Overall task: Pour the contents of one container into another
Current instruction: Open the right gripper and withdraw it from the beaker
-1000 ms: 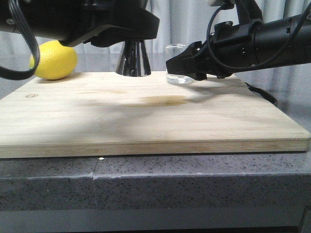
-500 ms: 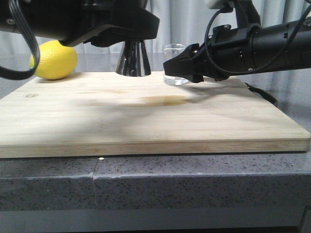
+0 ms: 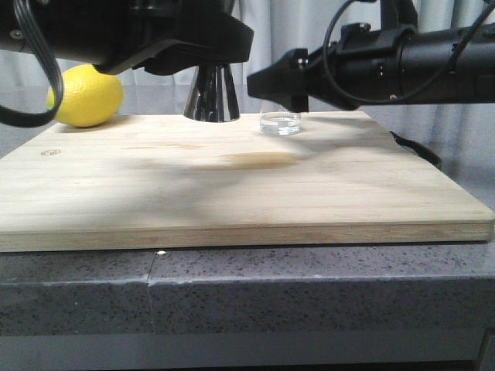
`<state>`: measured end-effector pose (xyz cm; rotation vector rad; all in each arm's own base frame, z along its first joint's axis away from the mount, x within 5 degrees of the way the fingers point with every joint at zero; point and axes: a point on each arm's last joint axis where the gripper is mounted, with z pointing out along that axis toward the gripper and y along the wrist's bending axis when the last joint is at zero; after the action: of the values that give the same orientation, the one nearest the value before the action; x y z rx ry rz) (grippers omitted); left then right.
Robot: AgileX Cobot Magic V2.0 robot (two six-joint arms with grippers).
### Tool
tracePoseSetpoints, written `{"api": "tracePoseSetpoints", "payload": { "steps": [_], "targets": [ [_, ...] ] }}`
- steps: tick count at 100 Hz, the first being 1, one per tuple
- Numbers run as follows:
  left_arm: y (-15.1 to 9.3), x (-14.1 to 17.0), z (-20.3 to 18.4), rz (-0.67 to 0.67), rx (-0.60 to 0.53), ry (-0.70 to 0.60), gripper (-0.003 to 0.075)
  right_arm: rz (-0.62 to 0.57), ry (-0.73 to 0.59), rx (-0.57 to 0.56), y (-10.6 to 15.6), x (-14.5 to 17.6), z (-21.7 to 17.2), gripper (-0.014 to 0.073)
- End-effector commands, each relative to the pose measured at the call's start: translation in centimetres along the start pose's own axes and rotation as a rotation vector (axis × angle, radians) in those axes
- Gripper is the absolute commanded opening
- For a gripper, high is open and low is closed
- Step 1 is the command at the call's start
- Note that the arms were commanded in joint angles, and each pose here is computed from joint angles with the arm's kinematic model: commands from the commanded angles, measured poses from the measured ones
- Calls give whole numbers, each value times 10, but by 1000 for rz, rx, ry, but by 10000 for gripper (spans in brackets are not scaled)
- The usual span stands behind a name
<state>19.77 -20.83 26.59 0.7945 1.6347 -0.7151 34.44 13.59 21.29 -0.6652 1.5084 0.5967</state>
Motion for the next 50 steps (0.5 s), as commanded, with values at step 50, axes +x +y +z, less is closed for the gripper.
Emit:
{"api": "tracePoseSetpoints", "payload": {
  "steps": [50],
  "targets": [
    [39,-27,-13,4,-106,-168,-20,-228,-575,-72,18,-158,-35,567]
  ]
}}
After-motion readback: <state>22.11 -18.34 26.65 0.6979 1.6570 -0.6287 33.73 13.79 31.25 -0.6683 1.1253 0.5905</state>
